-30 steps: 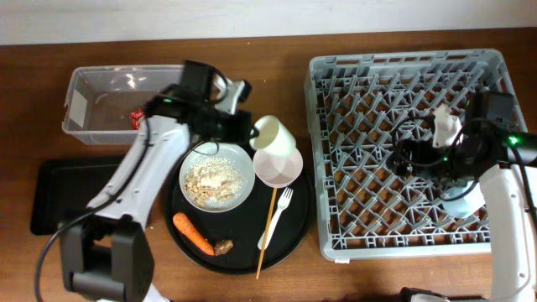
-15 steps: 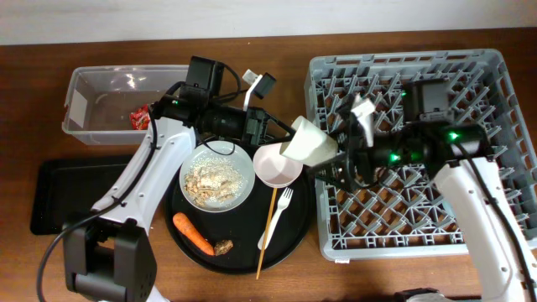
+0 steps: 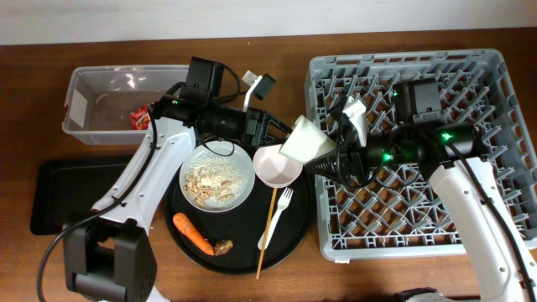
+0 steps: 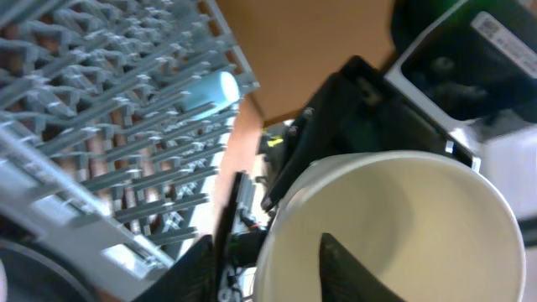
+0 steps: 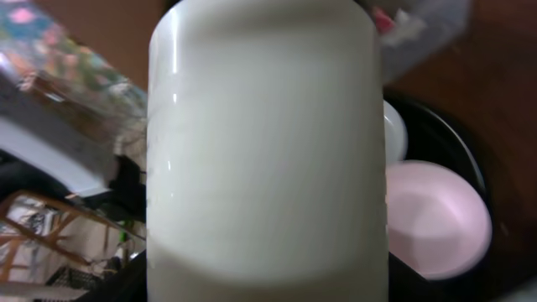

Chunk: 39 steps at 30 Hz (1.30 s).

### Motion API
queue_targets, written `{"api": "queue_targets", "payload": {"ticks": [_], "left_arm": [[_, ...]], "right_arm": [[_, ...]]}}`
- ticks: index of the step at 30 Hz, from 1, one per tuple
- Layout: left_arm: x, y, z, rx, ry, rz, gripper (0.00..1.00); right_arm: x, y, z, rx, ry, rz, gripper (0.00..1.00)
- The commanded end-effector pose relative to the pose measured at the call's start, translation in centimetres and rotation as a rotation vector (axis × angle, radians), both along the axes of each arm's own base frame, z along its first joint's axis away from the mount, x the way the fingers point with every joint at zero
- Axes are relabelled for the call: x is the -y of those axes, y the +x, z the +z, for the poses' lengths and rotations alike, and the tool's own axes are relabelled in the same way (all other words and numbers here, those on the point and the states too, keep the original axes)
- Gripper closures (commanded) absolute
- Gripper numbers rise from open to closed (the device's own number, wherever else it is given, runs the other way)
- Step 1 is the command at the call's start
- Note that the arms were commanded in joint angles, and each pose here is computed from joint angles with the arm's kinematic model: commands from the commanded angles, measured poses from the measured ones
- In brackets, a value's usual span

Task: Sort waste into correct bins and load items into the dishwasher rack
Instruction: 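Place the white cup into the dish rack with the right gripper, then lift the pink saucer with the left gripper and hand it to the right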

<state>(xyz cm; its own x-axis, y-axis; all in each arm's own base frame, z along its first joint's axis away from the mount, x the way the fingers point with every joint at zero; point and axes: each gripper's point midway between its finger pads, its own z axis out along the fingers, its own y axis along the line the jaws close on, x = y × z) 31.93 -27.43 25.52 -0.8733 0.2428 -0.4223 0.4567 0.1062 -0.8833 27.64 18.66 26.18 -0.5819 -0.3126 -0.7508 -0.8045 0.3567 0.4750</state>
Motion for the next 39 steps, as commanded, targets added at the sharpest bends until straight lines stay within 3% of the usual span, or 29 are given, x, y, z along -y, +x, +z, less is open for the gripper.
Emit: {"api": "queue_targets", "payload": {"ticks": [1, 3, 6, 9, 11, 17, 18, 19, 20, 21, 27, 30, 35, 39], "left_arm": [[-2.6, 2.3, -5.8, 0.014, 0.383, 0.2, 0.54], [-7.3, 2.9, -10.5, -0.011, 0.74, 0.334, 0.54], [-10.6, 2.7, -12.1, -0.013, 0.942, 0.403, 0.54], [-10.8, 2.6, -12.0, -0.01, 0.954, 0.407, 0.54], [-10.8, 2.6, -12.0, -0.011, 0.954, 0.407, 0.54], [-10.8, 2.5, -12.0, -0.015, 0.956, 0.405, 0.54], [-10.8, 2.5, -12.0, -0.014, 0.956, 0.405, 0.54], [-10.8, 2.5, -12.0, -0.014, 0.956, 0.405, 0.54], [-10.8, 2.5, -12.0, -0.014, 0.956, 0.405, 0.54], [-10.8, 2.5, -12.0, -0.014, 0.956, 0.405, 0.54], [-10.8, 2.5, -12.0, -0.014, 0.956, 0.405, 0.54], [-10.8, 2.5, -12.0, -0.016, 0.954, 0.403, 0.52], [-10.8, 2.5, -12.0, -0.015, 0.954, 0.404, 0.47], [-11.7, 2.4, -12.4, -0.016, 1.007, 0.421, 0.48]], "right_arm": [[3.5, 2.4, -2.6, -0.156, -0.18, -0.274, 0.53], [8.6, 2.9, -3.7, -0.274, -0.331, -0.507, 0.53], [16.7, 1.9, -3.1, -0.436, -0.501, -0.861, 0.53], [22.6, 0.0, -2.1, -0.551, -0.55, -1.08, 0.55], [26.6, -1.9, -4.1, -0.687, -0.677, -1.176, 0.55], [29.6, -0.4, -10.6, -0.932, -0.736, -1.143, 0.54], [29.7, -0.2, -11.7, -0.971, -0.745, -1.123, 0.5], [29.7, -0.1, -12.2, -0.983, -0.748, -1.117, 0.41], [29.8, 0.0, -12.6, -0.995, -0.749, -1.111, 0.14], [29.7, 0.1, -12.8, -1.003, -0.748, -1.106, 0.01], [29.5, -0.2, -12.0, -0.983, -0.738, -1.116, 0.01], [27.6, 0.3, -9.3, -0.902, -0.616, -1.105, 0.01], [19.7, 1.5, -4.3, -0.61, -0.506, -0.854, 0.01], [11.1, 2.0, -3.6, -0.502, -0.485, -0.589, 0.01]]}}
